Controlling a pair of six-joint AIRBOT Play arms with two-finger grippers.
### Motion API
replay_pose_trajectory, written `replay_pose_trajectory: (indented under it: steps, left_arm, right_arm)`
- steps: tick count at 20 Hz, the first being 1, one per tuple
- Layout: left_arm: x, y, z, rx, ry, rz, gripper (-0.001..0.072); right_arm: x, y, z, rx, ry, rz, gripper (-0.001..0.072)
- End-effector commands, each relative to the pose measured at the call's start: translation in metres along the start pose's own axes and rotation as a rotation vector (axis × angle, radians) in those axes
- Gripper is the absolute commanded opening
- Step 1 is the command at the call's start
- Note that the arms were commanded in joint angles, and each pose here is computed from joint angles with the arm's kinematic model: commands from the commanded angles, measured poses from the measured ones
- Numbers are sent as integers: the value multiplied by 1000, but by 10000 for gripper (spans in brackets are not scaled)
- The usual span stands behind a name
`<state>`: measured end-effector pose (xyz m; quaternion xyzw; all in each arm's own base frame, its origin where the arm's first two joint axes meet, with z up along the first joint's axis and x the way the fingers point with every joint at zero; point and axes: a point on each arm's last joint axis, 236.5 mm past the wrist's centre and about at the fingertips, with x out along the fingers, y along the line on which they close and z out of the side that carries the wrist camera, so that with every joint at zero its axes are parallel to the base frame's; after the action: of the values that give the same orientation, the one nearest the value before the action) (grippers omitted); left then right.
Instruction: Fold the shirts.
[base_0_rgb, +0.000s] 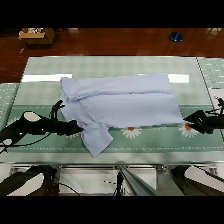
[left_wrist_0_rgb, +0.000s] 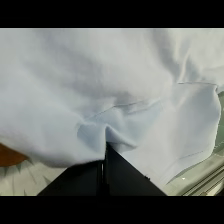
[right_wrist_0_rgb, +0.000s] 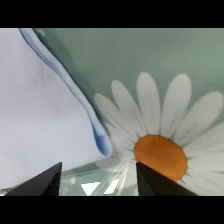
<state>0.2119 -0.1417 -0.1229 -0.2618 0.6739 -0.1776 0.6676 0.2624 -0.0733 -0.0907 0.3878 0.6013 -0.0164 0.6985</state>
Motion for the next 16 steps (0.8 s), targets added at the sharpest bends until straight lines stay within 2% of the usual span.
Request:
replay_pose_trajectory:
  steps: [1, 3, 4, 6, 7, 8, 9, 11, 14, 16]
  left_arm:
    - [0, 5, -2, 20, 9, 22, 17]
    - [0, 5, -2, 21, 8, 22, 17]
    - [0, 5, -2, 21, 8, 22, 17]
    - [0, 5, -1, 21, 7, 22, 17]
    - [-1, 4, 0, 24, 3, 21, 17]
    - [-5, 0, 6, 35, -11, 18, 16]
    - [-11, -7, 15, 56, -34, 11, 16]
    - [-36, -33, 41, 133, -105, -15, 16]
    - [-96, -84, 95, 278, -312, -36, 16]
    - [-133, -103, 128, 316, -445, -34, 16]
  right_arm:
    - [17, 12, 11, -11, -41, -34, 528]
    - [31, 18, 1, -10, 21, -31, 526]
    - [39, 20, -6, -18, 58, -28, 445]
    - [47, 26, -10, -50, 79, -25, 181]
    - [45, 33, -7, -79, 68, -12, 99]
    - [38, 43, 0, -109, 46, 13, 49]
    - [27, 54, 8, -148, 18, 30, 22]
    - [-8, 82, 32, -259, -68, 48, 21]
    - [-65, 146, 64, -367, -252, 156, 20]
    - [-82, 179, 74, -442, -307, 179, 20]
